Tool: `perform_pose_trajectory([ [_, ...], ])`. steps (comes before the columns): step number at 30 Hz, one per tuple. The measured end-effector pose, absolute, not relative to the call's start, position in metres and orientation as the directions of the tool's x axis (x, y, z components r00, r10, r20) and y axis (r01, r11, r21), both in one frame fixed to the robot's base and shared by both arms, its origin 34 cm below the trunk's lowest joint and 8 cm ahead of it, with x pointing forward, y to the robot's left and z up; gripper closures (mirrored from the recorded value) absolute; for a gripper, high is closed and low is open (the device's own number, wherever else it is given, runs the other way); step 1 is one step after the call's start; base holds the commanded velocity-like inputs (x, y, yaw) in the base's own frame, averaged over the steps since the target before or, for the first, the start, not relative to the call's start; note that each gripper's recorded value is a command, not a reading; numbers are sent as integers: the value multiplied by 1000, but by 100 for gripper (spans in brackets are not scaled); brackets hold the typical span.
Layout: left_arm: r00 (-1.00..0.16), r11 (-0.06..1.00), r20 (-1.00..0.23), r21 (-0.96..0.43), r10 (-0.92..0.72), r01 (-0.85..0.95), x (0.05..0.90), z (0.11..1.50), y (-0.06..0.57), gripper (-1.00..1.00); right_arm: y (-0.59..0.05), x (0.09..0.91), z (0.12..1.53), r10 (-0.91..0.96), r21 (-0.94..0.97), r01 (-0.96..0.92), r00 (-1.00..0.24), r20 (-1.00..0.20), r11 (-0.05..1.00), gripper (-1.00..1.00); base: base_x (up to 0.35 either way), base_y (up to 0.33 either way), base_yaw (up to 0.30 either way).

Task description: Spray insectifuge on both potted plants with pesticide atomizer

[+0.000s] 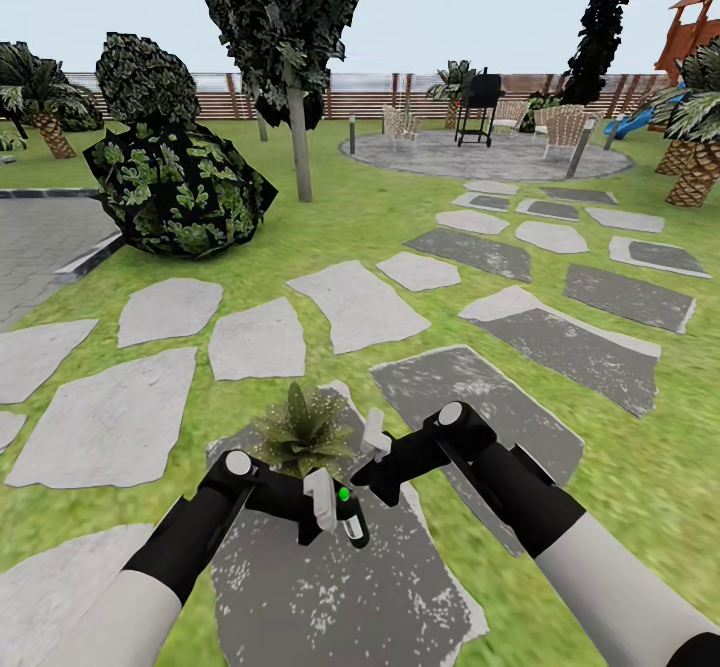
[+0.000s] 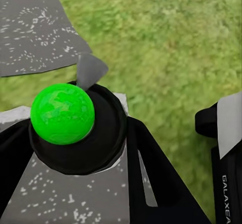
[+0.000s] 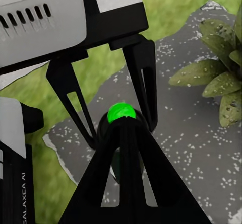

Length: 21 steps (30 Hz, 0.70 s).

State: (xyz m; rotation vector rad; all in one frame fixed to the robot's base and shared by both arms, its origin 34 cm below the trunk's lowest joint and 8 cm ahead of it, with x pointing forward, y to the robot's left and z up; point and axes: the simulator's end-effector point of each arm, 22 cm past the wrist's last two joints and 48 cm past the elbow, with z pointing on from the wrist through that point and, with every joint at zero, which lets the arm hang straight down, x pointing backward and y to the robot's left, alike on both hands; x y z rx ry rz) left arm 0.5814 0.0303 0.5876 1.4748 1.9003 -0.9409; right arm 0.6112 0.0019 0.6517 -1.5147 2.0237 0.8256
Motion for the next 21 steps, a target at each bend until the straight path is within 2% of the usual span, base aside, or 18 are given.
perform_pose_trajectory([
  [21,-225,136,-793,-179,566,974,583,598,15,100,1,612,649,-675,184,-960,-280,-683,211,100,0,0,0],
])
